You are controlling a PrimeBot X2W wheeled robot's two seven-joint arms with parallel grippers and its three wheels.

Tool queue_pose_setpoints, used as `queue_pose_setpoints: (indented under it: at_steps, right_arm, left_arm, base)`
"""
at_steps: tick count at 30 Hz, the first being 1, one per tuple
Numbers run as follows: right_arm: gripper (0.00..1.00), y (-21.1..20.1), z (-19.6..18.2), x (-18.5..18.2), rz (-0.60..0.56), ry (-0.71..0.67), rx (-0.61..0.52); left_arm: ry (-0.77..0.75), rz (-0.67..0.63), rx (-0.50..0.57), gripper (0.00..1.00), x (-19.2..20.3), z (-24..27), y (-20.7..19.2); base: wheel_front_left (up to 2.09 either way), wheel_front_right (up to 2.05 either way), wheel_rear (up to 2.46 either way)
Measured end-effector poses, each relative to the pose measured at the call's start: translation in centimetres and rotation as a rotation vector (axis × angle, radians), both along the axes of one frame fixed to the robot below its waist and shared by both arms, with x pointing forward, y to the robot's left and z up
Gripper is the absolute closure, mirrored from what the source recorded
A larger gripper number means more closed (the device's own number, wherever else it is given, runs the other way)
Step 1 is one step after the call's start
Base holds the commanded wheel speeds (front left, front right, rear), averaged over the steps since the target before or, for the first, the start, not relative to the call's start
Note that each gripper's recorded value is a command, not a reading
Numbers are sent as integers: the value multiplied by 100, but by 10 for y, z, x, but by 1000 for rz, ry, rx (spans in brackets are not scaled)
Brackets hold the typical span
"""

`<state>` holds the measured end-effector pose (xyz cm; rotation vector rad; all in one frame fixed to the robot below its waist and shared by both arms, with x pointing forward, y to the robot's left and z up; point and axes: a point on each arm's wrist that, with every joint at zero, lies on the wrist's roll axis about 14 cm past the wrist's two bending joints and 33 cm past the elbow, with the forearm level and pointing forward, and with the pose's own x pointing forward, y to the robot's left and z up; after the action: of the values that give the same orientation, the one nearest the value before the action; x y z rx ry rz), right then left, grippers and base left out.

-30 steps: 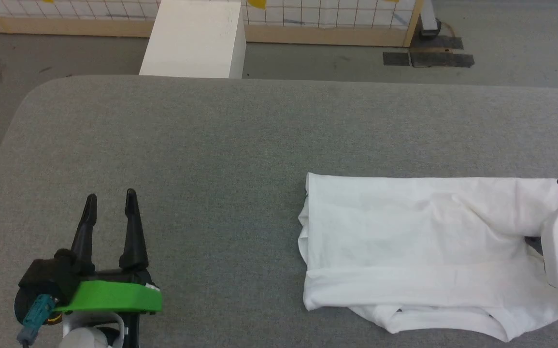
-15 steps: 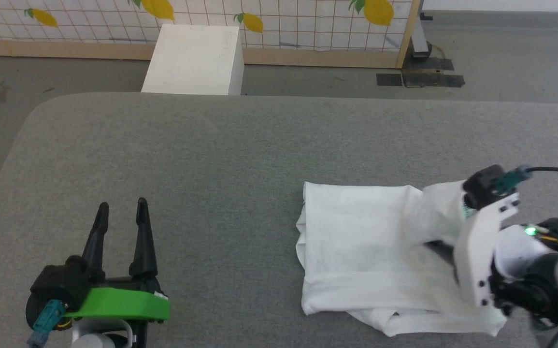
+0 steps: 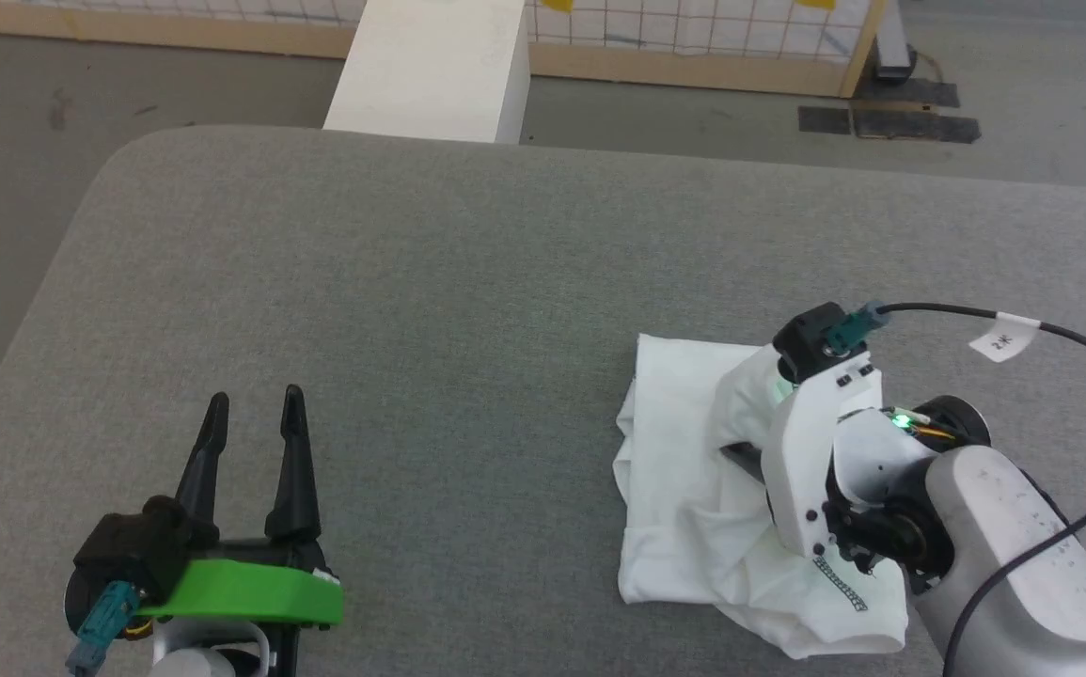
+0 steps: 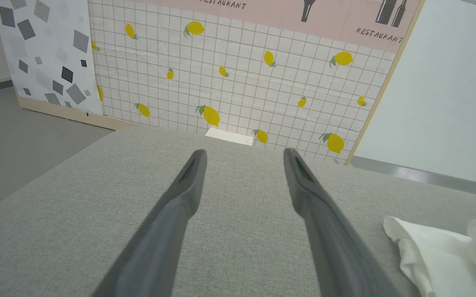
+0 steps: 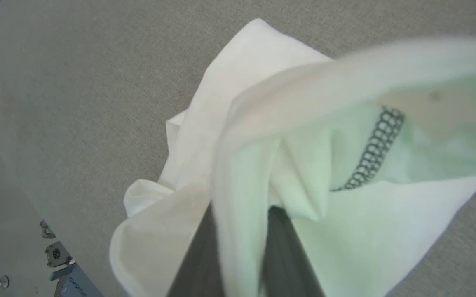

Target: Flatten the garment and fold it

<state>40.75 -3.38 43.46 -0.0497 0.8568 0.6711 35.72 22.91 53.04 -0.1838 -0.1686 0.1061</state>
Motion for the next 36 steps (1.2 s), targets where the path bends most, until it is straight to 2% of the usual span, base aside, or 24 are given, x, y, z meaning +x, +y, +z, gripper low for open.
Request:
queue_pose_setpoints:
  at_steps: [4,5,6,7,11,18,22,27,30,33,36]
  right_arm:
    - [100,5,-19,2,21,33,-36]
    - [79,7,-22,3,26,36,-37]
    - [6,10,-24,3,32,37,-36]
    - [0,13,-25,3,43,33,-35]
    - [0,29,-16,5,89,-17,-12]
    - [0,52,22,6,161,-137,53]
    - [0,55,43,7,156,-196,104]
    - [0,32,82,26,52,-319,159]
    - [0,-11,92,40,-70,-392,110]
    - [0,-58,76,39,-197,-374,15]
    - [0,-94,46,26,-283,-297,-90]
  left_arm:
    - [17,16,-3,0,-1,-5,4]
    - [21,20,-4,0,-1,-6,5]
    - [23,23,-5,0,-2,-7,6]
    - [25,27,-6,0,-2,-8,7]
    - [28,30,-9,0,-2,-9,8]
    - [19,10,-16,0,2,-7,1]
    - [3,2,-17,0,4,-2,-1]
    - [-19,-11,-11,0,6,4,-5]
    - [-36,-21,-9,0,7,10,-8]
    - [-49,-34,-6,0,8,14,-12]
    - [-48,-44,-4,0,9,13,-15]
  base:
    - [0,0,0]
    - [0,0,0]
    - [0,0,0]
    - [0,0,0]
    - [0,0,0]
    - [0,0,0]
    - [0,0,0]
    - [0,0,0]
    - [0,0,0]
    - [0,0,0]
    - [0,0,0]
